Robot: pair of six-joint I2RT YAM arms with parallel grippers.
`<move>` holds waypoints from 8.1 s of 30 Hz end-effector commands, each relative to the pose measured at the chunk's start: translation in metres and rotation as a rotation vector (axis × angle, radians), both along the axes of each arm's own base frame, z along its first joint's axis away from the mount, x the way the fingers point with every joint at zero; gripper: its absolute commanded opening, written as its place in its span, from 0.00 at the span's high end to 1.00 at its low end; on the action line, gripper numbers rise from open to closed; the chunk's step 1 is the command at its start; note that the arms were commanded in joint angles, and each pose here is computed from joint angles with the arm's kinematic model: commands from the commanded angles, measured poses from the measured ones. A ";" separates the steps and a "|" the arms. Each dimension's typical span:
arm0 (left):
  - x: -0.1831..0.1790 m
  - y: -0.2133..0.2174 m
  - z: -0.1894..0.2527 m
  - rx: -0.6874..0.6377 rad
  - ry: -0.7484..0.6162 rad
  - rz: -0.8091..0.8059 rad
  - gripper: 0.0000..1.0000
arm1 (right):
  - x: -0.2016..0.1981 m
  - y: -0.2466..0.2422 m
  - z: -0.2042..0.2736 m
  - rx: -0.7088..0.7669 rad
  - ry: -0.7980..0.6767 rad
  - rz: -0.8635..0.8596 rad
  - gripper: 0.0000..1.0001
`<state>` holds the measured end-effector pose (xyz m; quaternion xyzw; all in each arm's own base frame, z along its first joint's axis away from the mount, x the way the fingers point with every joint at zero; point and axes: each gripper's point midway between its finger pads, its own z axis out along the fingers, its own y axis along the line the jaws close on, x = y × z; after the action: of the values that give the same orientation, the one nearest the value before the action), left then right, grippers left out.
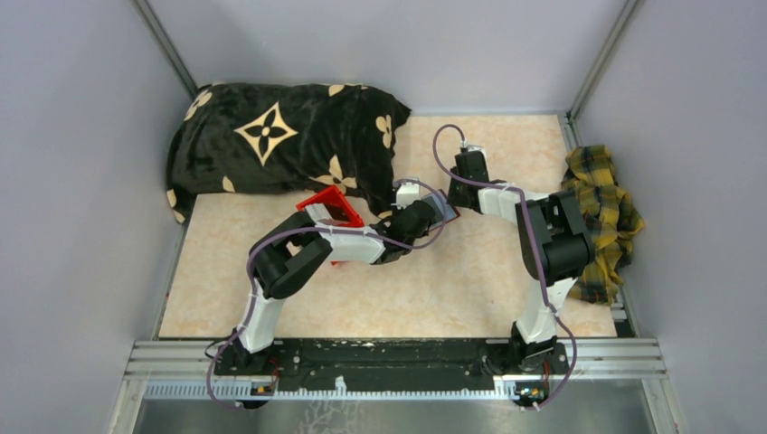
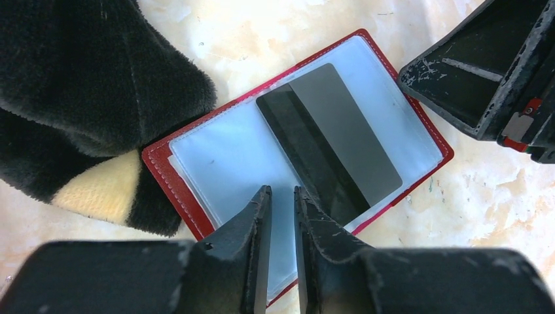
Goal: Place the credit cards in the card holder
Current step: Insert the credit card into the card holder, then pick up the credit card from the storage box.
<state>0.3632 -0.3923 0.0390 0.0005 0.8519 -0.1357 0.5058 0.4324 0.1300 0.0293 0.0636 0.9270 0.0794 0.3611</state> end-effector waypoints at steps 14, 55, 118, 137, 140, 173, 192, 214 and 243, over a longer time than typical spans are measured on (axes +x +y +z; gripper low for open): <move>0.006 -0.004 0.008 0.036 -0.034 -0.007 0.83 | 0.005 0.006 -0.001 0.014 -0.011 0.025 0.77; 0.005 -0.008 -0.009 0.101 -0.005 -0.050 0.85 | 0.003 0.006 -0.002 0.015 -0.004 0.028 0.77; -0.034 0.063 0.141 -0.033 -0.175 0.084 0.56 | -0.021 0.041 0.121 -0.028 -0.234 0.120 0.71; -0.107 0.169 0.122 -0.346 -0.018 0.284 0.16 | -0.049 0.240 0.193 0.140 -0.300 0.697 0.52; -0.112 0.185 0.117 -0.380 -0.002 0.353 0.15 | -0.052 0.269 0.185 0.121 -0.260 0.767 0.52; -0.130 0.253 0.114 -0.374 -0.049 0.540 0.14 | -0.073 0.334 0.087 0.039 0.028 0.858 0.51; -0.127 0.259 0.127 -0.338 -0.097 0.529 0.14 | -0.093 0.360 0.068 0.141 0.108 0.887 0.60; -0.124 0.251 0.132 -0.324 -0.102 0.477 0.12 | -0.100 0.375 0.124 0.241 0.057 0.855 0.80; -0.107 0.247 0.155 -0.206 -0.183 0.473 0.11 | -0.085 0.296 0.191 -0.112 -0.269 0.708 1.00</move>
<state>0.2481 -0.1444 0.1730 -0.2342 0.7765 -0.1001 0.5764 0.3438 0.4325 0.1363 -0.3081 0.8815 0.1269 0.3346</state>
